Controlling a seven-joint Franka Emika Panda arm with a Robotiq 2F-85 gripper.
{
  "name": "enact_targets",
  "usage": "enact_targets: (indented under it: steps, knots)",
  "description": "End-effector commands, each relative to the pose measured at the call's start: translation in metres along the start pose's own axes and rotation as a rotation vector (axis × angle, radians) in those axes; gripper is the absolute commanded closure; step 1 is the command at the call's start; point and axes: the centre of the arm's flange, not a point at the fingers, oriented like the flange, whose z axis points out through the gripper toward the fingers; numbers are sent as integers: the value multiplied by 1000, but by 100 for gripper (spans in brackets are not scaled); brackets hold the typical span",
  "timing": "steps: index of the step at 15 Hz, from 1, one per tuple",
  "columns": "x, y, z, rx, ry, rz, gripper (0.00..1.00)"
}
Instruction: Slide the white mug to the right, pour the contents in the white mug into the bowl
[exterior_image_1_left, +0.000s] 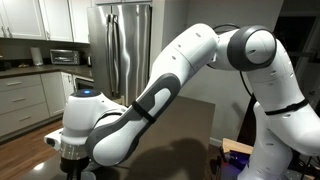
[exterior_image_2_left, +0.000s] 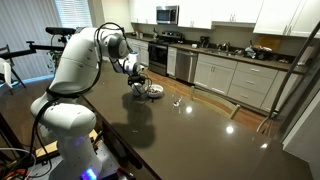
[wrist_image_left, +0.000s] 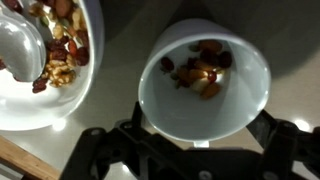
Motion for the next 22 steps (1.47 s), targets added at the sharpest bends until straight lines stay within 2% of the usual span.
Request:
enact_targets:
  steps: [1, 3, 4, 5, 6, 9, 16, 19, 20, 21, 22]
  knots:
    - [2, 5, -3, 9, -44, 32, 0]
    - [0, 6, -5, 23, -61, 35, 0]
    - [-2, 6, -6, 27, -67, 34, 17]
    - [-2, 7, -7, 27, -72, 35, 16]
    - [-4, 8, -9, 28, -75, 39, 7]
    - [-10, 11, -11, 40, -89, 50, 0]
    - [-29, 19, -20, 60, -113, 88, 0]
    - [-38, 21, -25, 71, -114, 108, 5]
    - [-42, 21, -26, 75, -114, 119, 23]
    - [-45, 21, -27, 77, -115, 126, 22]
    - [-49, 21, -29, 80, -115, 133, 26]
